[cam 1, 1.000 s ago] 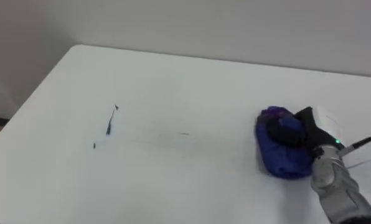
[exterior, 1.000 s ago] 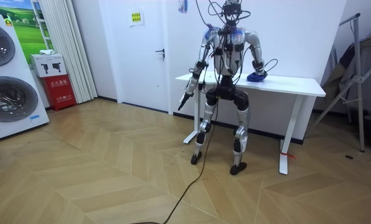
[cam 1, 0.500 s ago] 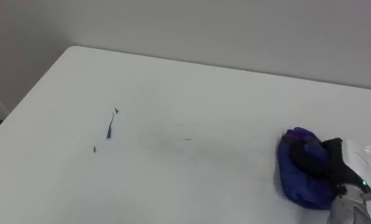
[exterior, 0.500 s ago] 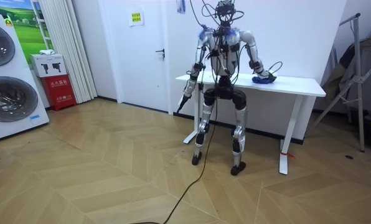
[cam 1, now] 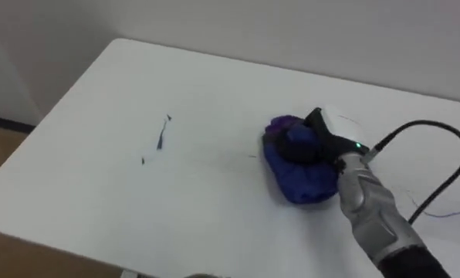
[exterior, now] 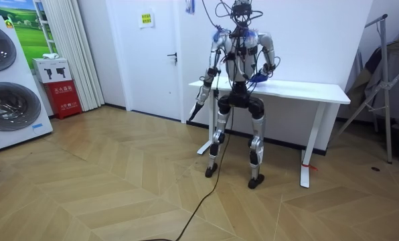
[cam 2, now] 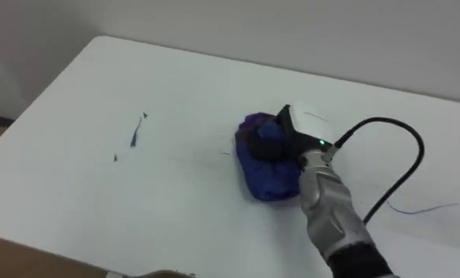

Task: Wipe table

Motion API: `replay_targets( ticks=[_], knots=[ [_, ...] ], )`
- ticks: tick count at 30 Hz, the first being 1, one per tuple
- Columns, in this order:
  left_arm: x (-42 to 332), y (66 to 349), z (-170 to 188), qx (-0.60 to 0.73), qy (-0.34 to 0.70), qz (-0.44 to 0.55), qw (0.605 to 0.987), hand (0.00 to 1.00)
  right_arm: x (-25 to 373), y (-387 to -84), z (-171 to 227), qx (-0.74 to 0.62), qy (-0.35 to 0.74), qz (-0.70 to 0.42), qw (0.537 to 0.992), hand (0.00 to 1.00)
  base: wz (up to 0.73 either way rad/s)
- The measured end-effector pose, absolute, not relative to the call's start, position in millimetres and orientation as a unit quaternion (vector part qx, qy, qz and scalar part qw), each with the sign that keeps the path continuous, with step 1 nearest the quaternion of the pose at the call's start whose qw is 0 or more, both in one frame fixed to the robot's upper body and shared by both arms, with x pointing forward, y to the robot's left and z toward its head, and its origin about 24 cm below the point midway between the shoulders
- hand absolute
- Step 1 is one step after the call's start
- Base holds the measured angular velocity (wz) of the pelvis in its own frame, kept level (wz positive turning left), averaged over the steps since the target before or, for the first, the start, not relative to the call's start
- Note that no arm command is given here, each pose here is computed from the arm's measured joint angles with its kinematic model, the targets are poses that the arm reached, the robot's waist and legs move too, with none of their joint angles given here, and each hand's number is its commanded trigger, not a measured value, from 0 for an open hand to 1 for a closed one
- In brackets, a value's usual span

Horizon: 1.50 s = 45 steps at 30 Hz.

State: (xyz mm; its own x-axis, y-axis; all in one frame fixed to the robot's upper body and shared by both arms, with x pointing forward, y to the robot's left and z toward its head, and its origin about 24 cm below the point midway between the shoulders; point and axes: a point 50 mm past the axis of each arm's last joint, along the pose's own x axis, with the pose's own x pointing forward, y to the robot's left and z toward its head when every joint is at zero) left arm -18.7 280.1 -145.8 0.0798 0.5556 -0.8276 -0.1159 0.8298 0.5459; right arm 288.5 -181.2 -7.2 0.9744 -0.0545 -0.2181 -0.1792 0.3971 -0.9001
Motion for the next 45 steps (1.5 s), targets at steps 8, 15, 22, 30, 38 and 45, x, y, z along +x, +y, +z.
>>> replay_targets(
  ticks=[8, 15, 22, 30, 38, 45],
  knots=[
    [-69.0, 292.8, -135.0, 0.156, 0.667, 0.280, 0.672, 0.00, 209.2, -273.4, -54.0, -0.474, 0.226, -0.122, 0.843, 1.00, 0.18],
    [-51.5, 307.8, -129.7, 0.174, 0.623, 0.290, 0.705, 0.00, 129.4, -354.6, -63.4, -0.440, 0.330, -0.244, 0.799, 1.00, -0.01],
    [-21.9, 292.3, -139.4, 0.194, 0.610, 0.253, 0.725, 0.00, 175.9, -318.7, -62.1, -0.469, 0.314, -0.211, 0.798, 1.00, -0.38],
    [19.8, 274.1, -150.6, 0.181, 0.594, 0.219, 0.753, 0.00, 298.6, -141.0, -20.7, -0.562, 0.070, 0.079, 0.820, 1.00, -0.28],
    [-29.6, 303.8, -139.7, 0.158, 0.635, 0.289, 0.699, 0.00, 298.3, -227.2, -24.2, -0.512, 0.169, -0.015, 0.842, 1.00, 0.52],
    [-39.4, 301.5, -139.3, 0.150, 0.640, 0.284, 0.698, 0.00, 211.0, -353.3, -34.4, -0.479, 0.293, -0.183, 0.807, 1.00, -0.01]
  ],
)
